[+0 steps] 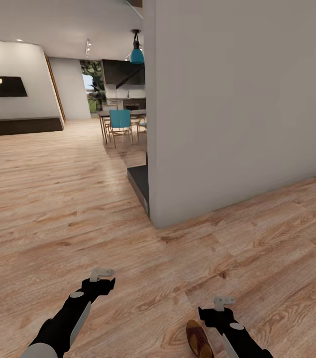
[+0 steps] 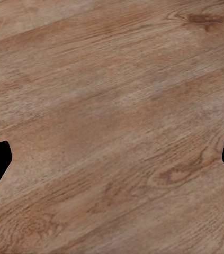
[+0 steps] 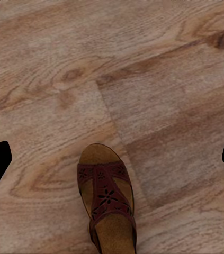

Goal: Pick up the two gym shoes and the two sandals from the corridor floor and place them onto the hallstand (shoe rack) in the corridor, making sure they are on the rack and not on the floor. Arrange them so the two gym shoes are next to each other and the two sandals are next to each other.

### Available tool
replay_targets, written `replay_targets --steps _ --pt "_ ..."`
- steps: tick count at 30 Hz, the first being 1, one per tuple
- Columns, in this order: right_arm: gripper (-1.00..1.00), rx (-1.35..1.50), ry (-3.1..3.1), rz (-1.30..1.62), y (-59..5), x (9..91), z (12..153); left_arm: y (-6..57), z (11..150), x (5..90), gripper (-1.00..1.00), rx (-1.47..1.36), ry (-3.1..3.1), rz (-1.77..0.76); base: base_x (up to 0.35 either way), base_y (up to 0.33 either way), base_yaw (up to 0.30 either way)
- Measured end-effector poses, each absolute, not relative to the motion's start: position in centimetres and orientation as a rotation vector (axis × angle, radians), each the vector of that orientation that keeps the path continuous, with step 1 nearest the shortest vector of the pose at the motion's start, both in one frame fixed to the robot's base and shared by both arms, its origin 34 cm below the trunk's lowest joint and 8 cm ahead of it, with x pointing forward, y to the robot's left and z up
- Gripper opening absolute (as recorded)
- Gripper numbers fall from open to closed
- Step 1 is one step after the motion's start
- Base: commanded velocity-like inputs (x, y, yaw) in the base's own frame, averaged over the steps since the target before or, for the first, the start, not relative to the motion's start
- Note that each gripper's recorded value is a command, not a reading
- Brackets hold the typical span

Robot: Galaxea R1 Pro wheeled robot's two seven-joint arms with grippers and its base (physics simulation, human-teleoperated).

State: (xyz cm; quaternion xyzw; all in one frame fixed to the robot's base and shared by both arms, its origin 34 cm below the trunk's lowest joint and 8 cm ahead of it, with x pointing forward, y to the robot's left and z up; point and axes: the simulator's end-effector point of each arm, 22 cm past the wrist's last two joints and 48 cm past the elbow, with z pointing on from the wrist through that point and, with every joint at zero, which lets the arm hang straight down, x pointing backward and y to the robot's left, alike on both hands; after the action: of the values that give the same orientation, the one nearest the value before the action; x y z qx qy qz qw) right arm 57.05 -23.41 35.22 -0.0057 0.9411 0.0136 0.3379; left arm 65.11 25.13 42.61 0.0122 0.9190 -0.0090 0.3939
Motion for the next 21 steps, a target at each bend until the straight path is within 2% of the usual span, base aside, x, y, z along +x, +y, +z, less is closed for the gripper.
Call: replay_targets --steps 11,21 --pt "1.00 -0.015 2.437 0.034 -23.4 56.6 32.9 25.1 40.2 64.6 1.00 0.031 2.331 -0.023 0.000 0.000 0.000" --pt "1.00 -0.019 2.540 0.033 -23.5 52.0 27.5 24.8 39.1 64.9 1.00 0.031 2.305 -0.031 0.000 0.000 0.000"
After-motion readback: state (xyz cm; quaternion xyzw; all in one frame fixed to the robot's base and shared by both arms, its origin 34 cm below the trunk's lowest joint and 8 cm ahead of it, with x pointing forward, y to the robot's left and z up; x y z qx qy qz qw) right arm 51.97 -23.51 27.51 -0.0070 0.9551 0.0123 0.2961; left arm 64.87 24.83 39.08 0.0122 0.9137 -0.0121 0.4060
